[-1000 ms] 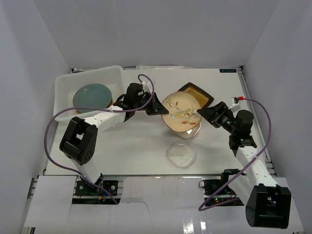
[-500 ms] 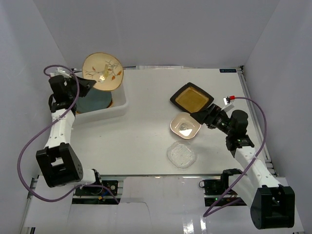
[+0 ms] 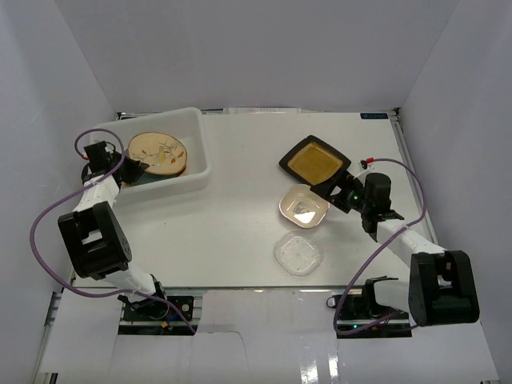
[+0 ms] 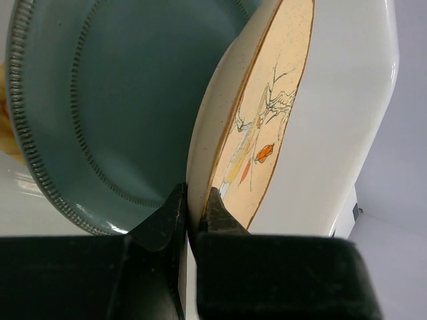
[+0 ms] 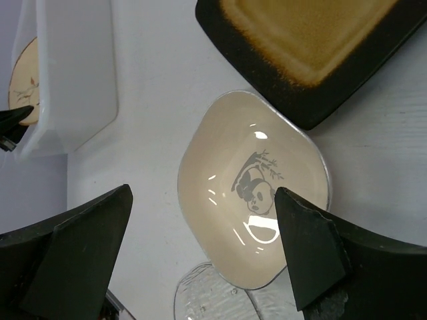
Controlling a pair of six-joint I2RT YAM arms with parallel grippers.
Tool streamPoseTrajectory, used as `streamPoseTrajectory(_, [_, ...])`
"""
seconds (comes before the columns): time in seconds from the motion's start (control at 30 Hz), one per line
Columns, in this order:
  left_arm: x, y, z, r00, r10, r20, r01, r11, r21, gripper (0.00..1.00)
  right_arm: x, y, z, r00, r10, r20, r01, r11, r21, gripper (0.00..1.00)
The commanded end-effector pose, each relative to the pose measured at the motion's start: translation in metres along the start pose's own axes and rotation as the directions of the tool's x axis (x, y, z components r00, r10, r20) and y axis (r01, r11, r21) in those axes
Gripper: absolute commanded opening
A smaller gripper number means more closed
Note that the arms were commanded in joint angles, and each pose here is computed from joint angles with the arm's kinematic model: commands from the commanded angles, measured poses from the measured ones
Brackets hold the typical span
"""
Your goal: Place the plates into the plastic bin on the countertop
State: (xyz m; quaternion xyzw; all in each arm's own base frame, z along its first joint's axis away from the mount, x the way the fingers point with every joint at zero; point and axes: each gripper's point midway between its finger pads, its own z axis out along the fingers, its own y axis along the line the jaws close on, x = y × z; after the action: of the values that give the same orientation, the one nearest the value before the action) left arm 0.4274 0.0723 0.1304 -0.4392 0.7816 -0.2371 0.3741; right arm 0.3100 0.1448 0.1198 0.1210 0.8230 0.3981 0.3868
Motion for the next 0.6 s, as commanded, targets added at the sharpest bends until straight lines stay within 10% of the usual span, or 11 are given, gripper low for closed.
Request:
streamPoseTrajectory(0.0, [-0.048,-0.041,-0.019,0.981,0.076,0.179,-0.093,0.992,0.085,0.01,-0.039,0.007,0.012,0.99,-0.055,0.129,0.054,0.998,0.011,0.93])
streamPoseTrajectory(0.3, [-0.062,-0.029,-0.02,0.962,0.135,0.235,-0.137,0.99,-0.007,0.94,-0.058,-0.052,0.049,0.984,-0.024,0.176,-0.017,0.973,0.229,0.94])
streamPoseTrajectory(0.57, [-0.078,-0.003,-0.027,0.904,0.298,0.307,-0.232,0.945,-0.232,0.98,-0.06,-0.086,0.07,0.98,0.027,0.196,-0.09,0.945,0.315,0.83])
